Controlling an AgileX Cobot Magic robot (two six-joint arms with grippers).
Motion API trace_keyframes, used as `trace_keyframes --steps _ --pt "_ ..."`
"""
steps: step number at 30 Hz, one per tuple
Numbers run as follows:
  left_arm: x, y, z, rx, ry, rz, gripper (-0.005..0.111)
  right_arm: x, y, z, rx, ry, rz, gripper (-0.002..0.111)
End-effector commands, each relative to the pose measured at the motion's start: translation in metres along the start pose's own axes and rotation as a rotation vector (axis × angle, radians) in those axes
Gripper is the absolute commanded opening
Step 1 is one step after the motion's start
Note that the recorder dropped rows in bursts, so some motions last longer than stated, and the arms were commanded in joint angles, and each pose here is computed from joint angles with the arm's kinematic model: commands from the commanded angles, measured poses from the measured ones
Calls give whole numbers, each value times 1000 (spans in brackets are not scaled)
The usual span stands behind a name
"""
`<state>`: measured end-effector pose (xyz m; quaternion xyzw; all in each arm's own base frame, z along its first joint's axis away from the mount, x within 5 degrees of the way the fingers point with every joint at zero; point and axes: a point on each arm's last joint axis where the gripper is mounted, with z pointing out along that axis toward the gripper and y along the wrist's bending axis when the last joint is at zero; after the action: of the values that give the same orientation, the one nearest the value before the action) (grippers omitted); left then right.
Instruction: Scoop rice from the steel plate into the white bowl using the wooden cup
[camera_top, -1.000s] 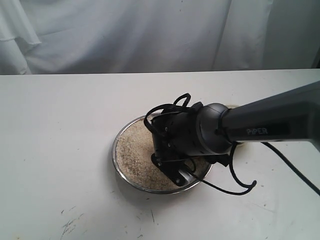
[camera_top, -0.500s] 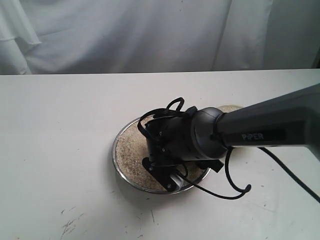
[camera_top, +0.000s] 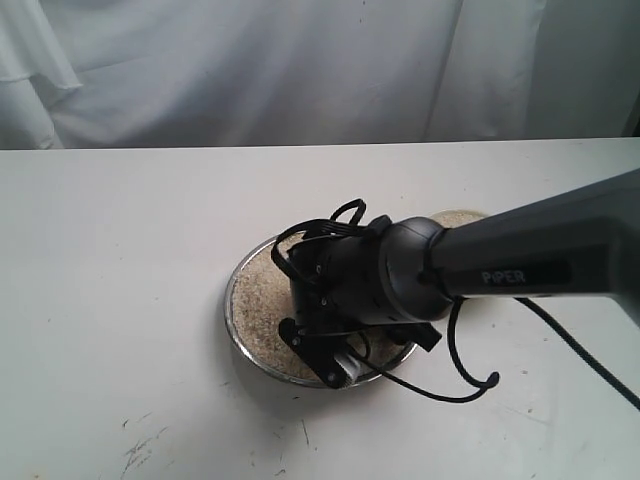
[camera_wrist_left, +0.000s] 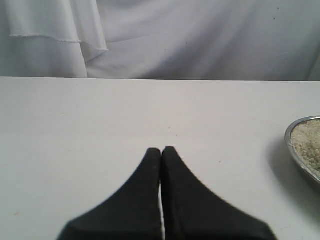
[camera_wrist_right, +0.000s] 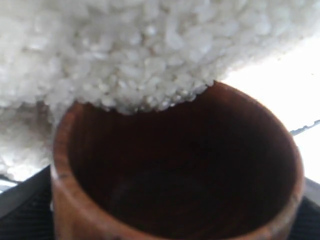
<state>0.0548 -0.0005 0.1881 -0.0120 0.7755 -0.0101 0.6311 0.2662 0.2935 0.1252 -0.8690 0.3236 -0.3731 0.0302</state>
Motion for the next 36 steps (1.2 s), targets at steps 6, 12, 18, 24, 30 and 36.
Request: trace_keyframes --steps 6,12,18,24,30,36 --pt "1 0 0 2 -7 -4 0 -3 -4 -3 39 -44 55 0" --pt "1 0 0 2 -7 -4 0 -8 -5 -3 36 -101 95 0" --pt "1 0 0 2 -7 -4 0 -9 -5 -3 37 -114 108 0" --pt "1 0 0 2 -7 -4 0 -12 -7 -3 59 -143 137 0" --pt "1 0 0 2 -7 -4 0 -12 -8 -4 65 -152 155 0" --pt "1 0 0 2 -7 -4 0 -13 -9 -3 73 -181 210 0"
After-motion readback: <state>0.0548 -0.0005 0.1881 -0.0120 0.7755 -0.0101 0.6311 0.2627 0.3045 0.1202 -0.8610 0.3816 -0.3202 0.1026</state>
